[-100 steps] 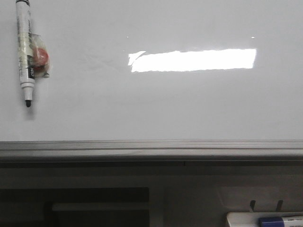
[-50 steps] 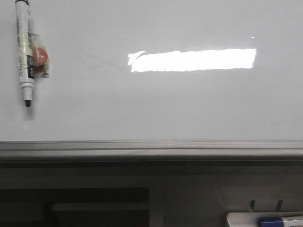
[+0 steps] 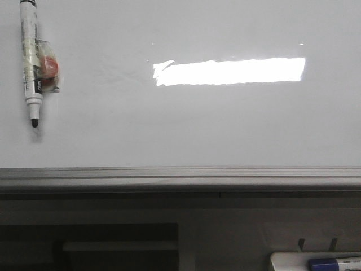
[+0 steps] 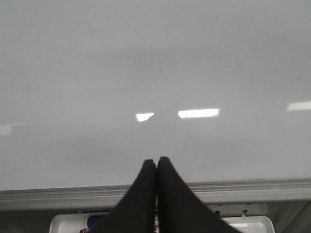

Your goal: Write number 3 on whiteboard

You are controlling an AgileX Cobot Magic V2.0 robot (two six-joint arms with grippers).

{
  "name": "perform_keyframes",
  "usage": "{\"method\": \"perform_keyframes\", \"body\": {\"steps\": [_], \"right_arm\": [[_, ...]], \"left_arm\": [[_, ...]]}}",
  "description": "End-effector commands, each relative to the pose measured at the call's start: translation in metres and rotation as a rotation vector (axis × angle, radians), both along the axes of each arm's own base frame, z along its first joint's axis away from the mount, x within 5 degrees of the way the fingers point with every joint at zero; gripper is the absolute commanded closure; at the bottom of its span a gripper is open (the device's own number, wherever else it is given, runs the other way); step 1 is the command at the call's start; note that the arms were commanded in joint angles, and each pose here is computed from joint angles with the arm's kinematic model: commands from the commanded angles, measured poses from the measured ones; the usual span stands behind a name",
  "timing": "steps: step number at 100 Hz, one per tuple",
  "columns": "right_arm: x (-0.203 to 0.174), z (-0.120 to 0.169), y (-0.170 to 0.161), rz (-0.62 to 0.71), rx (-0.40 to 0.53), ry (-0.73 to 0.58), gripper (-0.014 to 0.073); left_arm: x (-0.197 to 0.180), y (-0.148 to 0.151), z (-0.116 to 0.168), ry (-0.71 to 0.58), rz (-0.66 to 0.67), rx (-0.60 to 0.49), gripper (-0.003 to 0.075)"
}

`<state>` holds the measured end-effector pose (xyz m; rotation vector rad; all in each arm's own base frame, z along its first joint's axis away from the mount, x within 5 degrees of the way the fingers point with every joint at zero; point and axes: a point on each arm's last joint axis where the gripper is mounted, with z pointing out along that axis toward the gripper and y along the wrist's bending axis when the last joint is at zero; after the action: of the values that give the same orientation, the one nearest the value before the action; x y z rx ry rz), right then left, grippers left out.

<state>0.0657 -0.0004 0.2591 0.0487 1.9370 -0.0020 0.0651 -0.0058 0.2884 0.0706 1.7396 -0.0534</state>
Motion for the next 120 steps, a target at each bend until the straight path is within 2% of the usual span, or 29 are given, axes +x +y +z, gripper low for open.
{"method": "perform_keyframes", "body": {"steps": [1, 7, 18, 30, 50, 63, 71, 77, 86, 92, 106, 120], "right_arm": [[0.004, 0.012, 0.001, 0.024, -0.001, -0.069, 0.0636], [0.004, 0.012, 0.003, 0.048, -0.001, -0.072, 0.0636], [0.004, 0.012, 0.004, 0.058, 0.000, -0.068, 0.0636], [0.003, 0.008, 0.004, 0.064, 0.002, -0.025, 0.0636], [0.003, 0.008, 0.004, 0.063, 0.002, -0.028, 0.0636], [0.003, 0.009, 0.004, 0.062, 0.002, -0.035, 0.0636], [0.003, 0.009, 0.004, 0.062, 0.002, -0.035, 0.0636], [0.003, 0.009, 0.004, 0.063, 0.002, -0.031, 0.0636], [0.003, 0.008, 0.004, 0.063, 0.002, -0.029, 0.0636], [0.003, 0.008, 0.004, 0.063, 0.002, -0.029, 0.0636], [0.003, 0.008, 0.004, 0.063, 0.002, -0.029, 0.0636], [0.003, 0.009, 0.004, 0.063, 0.002, -0.031, 0.0636]], "left_arm": [[0.002, -0.001, 0.022, -0.134, -0.007, -0.050, 0.0409], [0.003, 0.000, 0.025, -0.181, -0.001, -0.049, 0.0356], [0.004, 0.000, 0.027, -0.281, 0.004, -0.109, 0.0353], [0.005, -0.001, 0.028, -0.307, -0.018, -0.119, 0.0351], [0.025, -0.017, 0.021, -0.202, -0.162, -0.118, 0.0349], [0.041, -0.042, 0.012, -0.132, -0.345, -0.049, 0.0349], [0.047, -0.061, 0.005, -0.111, -0.470, 0.044, 0.0350], [0.049, -0.071, 0.001, -0.087, -0.525, 0.044, 0.0351], [0.057, -0.078, -0.007, -0.004, -0.511, -0.066, 0.0351], [0.062, -0.081, -0.011, 0.036, -0.497, -0.097, 0.0351], [0.070, -0.086, -0.021, 0.099, -0.489, -0.086, 0.0351], [0.075, -0.089, -0.021, 0.075, -0.475, -0.103, 0.0351]]}}
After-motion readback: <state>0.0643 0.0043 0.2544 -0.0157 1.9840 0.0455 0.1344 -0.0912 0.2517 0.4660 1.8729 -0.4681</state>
